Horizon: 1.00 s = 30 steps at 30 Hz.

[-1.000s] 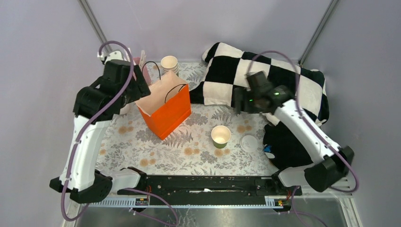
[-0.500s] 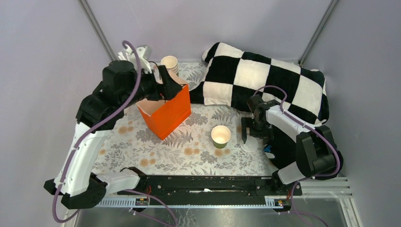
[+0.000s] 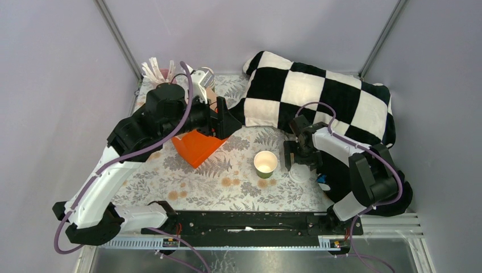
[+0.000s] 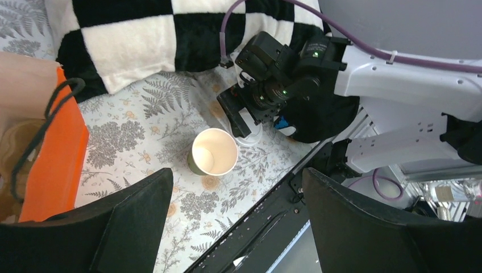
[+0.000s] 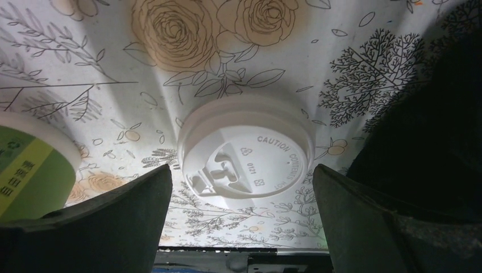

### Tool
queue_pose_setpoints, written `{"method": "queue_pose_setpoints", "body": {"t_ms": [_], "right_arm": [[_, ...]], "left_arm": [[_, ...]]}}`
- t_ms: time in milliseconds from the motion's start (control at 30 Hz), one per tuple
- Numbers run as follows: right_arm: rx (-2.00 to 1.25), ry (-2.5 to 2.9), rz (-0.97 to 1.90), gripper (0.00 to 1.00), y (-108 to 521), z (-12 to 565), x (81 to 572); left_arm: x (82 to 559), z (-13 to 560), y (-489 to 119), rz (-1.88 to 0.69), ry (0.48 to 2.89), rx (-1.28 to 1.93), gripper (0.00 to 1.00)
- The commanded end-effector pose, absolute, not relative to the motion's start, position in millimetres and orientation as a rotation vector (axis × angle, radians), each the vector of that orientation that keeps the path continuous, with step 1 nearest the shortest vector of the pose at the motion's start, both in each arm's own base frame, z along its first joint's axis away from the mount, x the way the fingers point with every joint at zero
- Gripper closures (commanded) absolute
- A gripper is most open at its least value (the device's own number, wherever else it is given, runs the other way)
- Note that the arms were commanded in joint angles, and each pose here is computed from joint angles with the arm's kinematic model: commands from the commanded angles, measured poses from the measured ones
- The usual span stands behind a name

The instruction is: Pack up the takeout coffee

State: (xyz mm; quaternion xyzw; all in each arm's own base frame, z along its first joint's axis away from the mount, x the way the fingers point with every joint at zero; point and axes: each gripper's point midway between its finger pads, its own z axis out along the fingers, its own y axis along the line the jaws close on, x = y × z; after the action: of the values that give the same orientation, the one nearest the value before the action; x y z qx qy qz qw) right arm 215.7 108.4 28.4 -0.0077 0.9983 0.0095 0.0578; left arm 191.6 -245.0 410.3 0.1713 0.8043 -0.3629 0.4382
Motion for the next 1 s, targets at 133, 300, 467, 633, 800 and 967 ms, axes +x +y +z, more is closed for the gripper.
{"method": "queue_pose_setpoints", "body": {"t_ms": [133, 300, 467, 633, 800, 967], "right_arm": [[-0.048, 3.015, -0.066, 0.02, 100, 15, 217], [-0.052, 3.018, -0.054, 0.09, 102, 12, 216], [-0.066, 3.02, -0.055, 0.12, 104, 11, 217], [-0.085, 3.024, -0.053, 0.1, 107, 11, 216], [-0.091, 3.027, -0.065, 0.08, 107, 11, 213], [-0.086, 3.005, -0.074, 0.12, 106, 20, 215]], "left_arm": [[190, 410, -256, -0.926, 1.968, 0.47, 0.13], [189, 409, -256, -0.926, 1.971, 0.471, 0.13], [189, 407, -258, -0.925, 1.978, 0.474, 0.13], [189, 406, -258, -0.925, 1.981, 0.477, 0.13], [189, 402, -258, -0.922, 1.989, 0.475, 0.13], [189, 401, -258, -0.916, 1.994, 0.474, 0.13]]}}
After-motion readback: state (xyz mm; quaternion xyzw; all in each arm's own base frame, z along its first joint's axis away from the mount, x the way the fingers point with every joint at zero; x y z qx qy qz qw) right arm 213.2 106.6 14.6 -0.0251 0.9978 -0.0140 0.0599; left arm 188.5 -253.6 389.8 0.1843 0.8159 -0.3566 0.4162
